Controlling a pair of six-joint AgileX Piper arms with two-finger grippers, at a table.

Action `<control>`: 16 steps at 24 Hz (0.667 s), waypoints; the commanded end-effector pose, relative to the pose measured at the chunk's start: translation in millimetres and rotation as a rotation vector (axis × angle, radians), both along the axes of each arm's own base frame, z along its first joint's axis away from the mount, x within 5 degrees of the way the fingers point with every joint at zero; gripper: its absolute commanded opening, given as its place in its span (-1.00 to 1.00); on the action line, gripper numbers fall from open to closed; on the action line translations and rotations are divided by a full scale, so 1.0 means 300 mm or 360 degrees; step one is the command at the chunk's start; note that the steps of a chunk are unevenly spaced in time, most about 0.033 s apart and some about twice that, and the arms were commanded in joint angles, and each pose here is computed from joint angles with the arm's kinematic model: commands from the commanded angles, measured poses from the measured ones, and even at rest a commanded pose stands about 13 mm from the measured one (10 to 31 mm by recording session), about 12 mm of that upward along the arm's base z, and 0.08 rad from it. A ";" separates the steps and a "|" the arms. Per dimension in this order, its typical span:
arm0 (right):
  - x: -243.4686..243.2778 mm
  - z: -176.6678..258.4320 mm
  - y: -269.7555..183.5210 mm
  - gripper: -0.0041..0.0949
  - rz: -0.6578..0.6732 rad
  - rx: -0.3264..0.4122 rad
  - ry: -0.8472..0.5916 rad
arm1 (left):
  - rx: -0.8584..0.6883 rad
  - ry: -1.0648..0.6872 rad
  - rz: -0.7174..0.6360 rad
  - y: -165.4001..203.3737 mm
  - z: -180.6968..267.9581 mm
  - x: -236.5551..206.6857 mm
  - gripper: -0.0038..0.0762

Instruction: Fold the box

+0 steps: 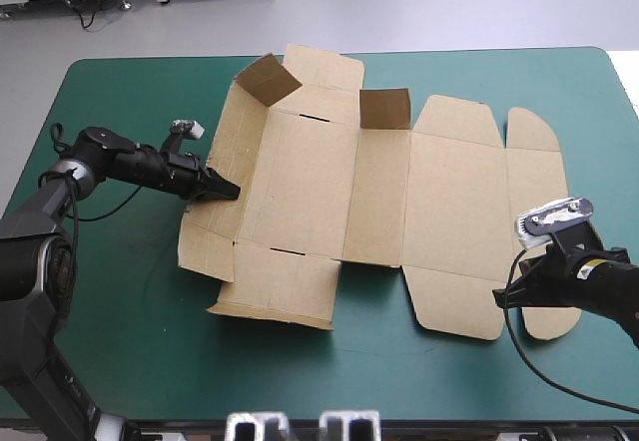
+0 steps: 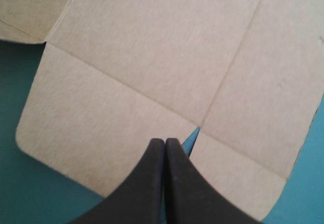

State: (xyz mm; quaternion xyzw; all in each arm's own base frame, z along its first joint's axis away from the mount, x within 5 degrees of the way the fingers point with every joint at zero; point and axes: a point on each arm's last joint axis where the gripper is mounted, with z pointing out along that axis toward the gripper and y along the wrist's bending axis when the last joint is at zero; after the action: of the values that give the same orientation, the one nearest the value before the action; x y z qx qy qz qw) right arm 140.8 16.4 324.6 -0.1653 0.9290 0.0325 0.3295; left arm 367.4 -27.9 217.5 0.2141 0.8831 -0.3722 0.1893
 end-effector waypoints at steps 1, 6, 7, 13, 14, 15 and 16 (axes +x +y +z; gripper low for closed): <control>0.013 0.043 0.006 -0.97 -0.0005 0.0042 -0.0148 | -0.0012 -0.0234 -0.0269 -0.046 0.189 -0.019 -0.93; 0.020 0.050 0.004 -0.97 -0.0015 0.0043 -0.0195 | 0.0460 -0.0775 -0.0568 -0.180 0.483 0.009 -0.93; 0.021 0.051 0.004 -0.97 -0.0016 0.0043 -0.0202 | 0.0578 -0.0843 -0.0616 -0.201 0.514 0.007 -0.93; 0.036 0.069 0.012 -0.97 -0.0013 0.0101 -0.0321 | 0.1136 -0.1420 -0.0870 -0.387 0.680 -0.026 -0.93; 0.038 0.072 0.014 -0.97 -0.0010 0.0109 -0.0338 | 0.1220 -0.1505 -0.0886 -0.415 0.698 -0.032 -0.93; 0.040 0.077 0.016 -0.97 0.0004 0.0112 -0.0364 | 0.1289 -0.1568 -0.0901 -0.437 0.709 -0.037 -0.93; 0.042 0.085 0.018 -0.97 0.0016 0.0116 -0.0388 | 0.1363 -0.1638 -0.0908 -0.464 0.720 -0.043 -0.93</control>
State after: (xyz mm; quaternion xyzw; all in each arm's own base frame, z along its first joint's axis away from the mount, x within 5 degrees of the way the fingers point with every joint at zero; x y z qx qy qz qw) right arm 148.9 20.0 332.7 -0.1576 0.9062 0.0472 0.3896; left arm 372.7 -154.7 387.5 0.6276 0.7179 0.0262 0.3000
